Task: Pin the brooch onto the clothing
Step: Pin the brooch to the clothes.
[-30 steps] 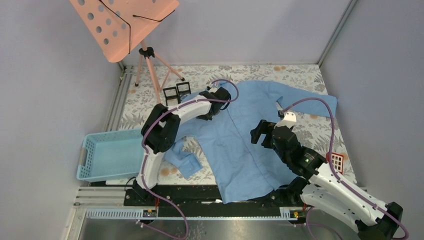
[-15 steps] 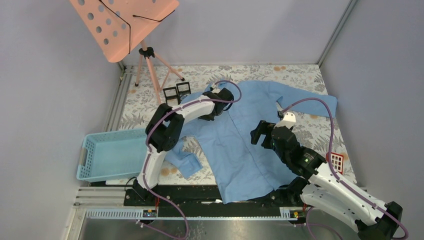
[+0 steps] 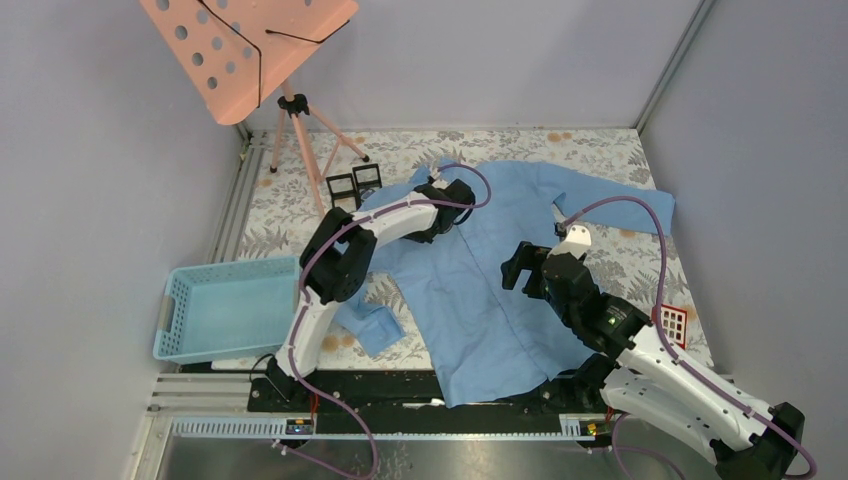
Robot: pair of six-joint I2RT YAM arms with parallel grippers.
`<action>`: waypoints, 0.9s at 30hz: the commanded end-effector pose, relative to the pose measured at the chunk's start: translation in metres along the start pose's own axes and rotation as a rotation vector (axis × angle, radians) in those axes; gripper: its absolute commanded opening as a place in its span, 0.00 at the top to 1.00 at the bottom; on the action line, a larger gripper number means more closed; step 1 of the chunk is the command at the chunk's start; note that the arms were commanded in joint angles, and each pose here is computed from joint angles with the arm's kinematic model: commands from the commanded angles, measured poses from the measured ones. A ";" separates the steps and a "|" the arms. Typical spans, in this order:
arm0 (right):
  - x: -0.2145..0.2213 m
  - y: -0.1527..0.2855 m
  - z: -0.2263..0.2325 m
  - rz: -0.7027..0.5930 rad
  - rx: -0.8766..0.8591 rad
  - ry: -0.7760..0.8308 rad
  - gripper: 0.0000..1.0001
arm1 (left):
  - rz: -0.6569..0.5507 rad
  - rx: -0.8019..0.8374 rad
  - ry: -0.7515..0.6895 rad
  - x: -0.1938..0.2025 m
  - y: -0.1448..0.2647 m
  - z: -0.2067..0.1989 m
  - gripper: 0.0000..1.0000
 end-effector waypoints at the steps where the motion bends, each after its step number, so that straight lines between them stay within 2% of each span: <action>1: -0.001 -0.001 -0.001 -0.019 0.019 -0.014 0.01 | -0.045 0.013 0.018 -0.014 0.010 -0.005 1.00; 9: 0.002 -0.003 -0.001 -0.009 0.022 -0.014 0.01 | -0.058 0.037 0.013 -0.019 0.015 -0.012 1.00; 15: 0.002 -0.003 -0.001 -0.007 0.020 -0.010 0.01 | -0.092 -0.002 0.002 -0.024 0.020 -0.002 1.00; 18: 0.003 -0.006 0.008 -0.022 -0.067 0.034 0.01 | -0.107 0.002 0.027 -0.026 0.029 0.008 1.00; 23: 0.008 -0.023 0.036 -0.058 -0.268 0.114 0.01 | -0.085 0.100 0.093 -0.019 0.043 0.020 1.00; 27: 0.000 -0.041 0.059 -0.068 -0.344 0.127 0.05 | -0.052 0.160 0.112 -0.011 0.049 0.030 1.00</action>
Point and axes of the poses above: each gripper's point midway between its finger pads, its own y axis back along the fingers, its own z axis along the line the jaws close on, x = y × z, the point moved 6 cm from there along y, back along the fingers, and after that the axes turned 14 degrees about y, right-handed, at the moved point
